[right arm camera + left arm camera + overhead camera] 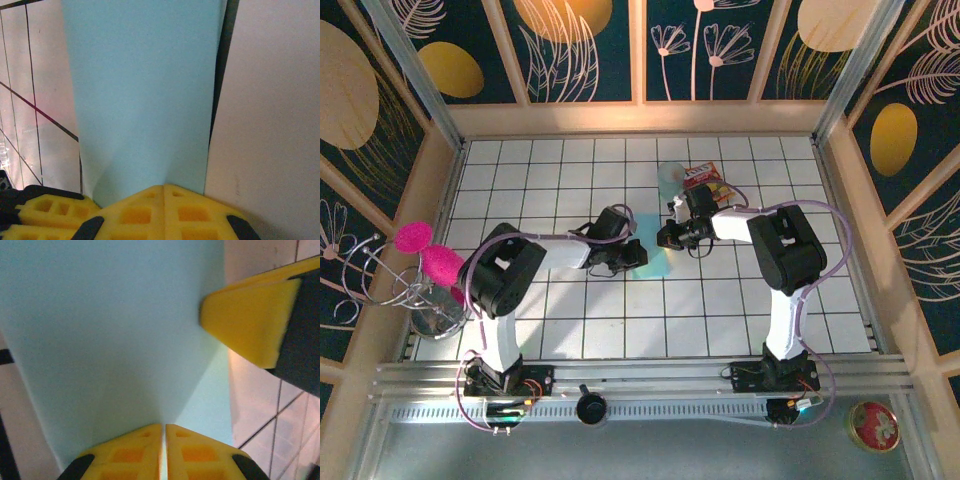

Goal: Fold a paper plane with a square sheet of paper (pick it up from the middle)

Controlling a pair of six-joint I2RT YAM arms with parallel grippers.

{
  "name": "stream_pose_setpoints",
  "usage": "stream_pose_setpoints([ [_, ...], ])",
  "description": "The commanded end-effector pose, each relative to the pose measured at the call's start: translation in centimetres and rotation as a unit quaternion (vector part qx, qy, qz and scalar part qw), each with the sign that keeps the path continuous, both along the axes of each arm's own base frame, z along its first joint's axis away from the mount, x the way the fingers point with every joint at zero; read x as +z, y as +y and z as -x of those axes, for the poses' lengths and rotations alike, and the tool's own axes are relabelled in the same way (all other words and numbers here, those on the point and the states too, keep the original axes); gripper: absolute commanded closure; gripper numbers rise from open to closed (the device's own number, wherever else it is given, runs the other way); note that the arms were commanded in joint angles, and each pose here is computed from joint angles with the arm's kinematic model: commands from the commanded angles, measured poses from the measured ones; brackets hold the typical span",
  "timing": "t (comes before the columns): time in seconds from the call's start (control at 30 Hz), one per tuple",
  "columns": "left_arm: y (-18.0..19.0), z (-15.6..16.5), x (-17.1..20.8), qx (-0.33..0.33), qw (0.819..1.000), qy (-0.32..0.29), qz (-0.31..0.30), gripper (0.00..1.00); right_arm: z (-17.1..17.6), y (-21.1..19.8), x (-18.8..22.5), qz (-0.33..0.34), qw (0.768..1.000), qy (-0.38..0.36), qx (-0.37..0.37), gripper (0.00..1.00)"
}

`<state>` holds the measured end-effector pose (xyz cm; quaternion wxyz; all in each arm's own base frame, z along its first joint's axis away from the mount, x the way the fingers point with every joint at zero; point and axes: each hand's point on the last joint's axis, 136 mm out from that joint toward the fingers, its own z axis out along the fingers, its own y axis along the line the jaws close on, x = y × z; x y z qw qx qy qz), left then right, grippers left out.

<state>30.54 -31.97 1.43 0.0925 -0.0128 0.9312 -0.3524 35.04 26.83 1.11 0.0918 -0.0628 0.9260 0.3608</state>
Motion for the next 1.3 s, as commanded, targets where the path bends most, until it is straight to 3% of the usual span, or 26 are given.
stream_pose_setpoints([
  [0.0, 1.1, 1.8, -2.5, -0.013, 0.999, 0.034, -0.032, 0.88, 3.2, -7.7, -9.4, 0.182, 0.977, 0.086, -0.065, 0.97],
  [0.17, 3.9, 5.1, -4.7, -0.020, 0.995, 0.069, -0.074, 0.89, 3.3, -8.1, -9.8, 0.192, 0.975, 0.089, -0.069, 0.97],
  [0.53, 6.6, 8.7, -3.0, -0.072, 0.989, 0.070, -0.105, 0.89, 3.3, -8.3, -10.1, 0.196, 0.973, 0.093, -0.078, 0.97],
  [0.73, 4.0, 3.2, 4.1, -0.044, 0.996, -0.047, -0.054, 0.85, 2.5, -7.0, -8.1, 0.161, 0.980, 0.081, -0.086, 0.96],
  [0.9, 3.4, -1.4, 7.4, 0.023, 0.994, -0.106, -0.013, 0.78, -0.1, -2.8, -2.1, 0.067, 0.993, 0.035, -0.092, 0.92],
  [1.07, 2.0, -3.7, 8.1, 0.049, 0.993, -0.105, 0.032, 0.69, -1.9, -1.0, 4.9, -0.007, 0.992, -0.023, -0.123, 0.72],
  [1.13, 1.4, -4.6, 7.6, 0.048, 0.993, -0.101, 0.031, 0.68, -1.5, -1.4, 5.6, -0.013, 0.990, -0.026, -0.139, 0.62],
  [1.27, 0.3, -5.4, 6.6, 0.036, 0.995, -0.091, 0.033, 0.67, 0.1, -3.5, 5.0, 0.010, 0.985, -0.025, -0.172, 0.52],
])
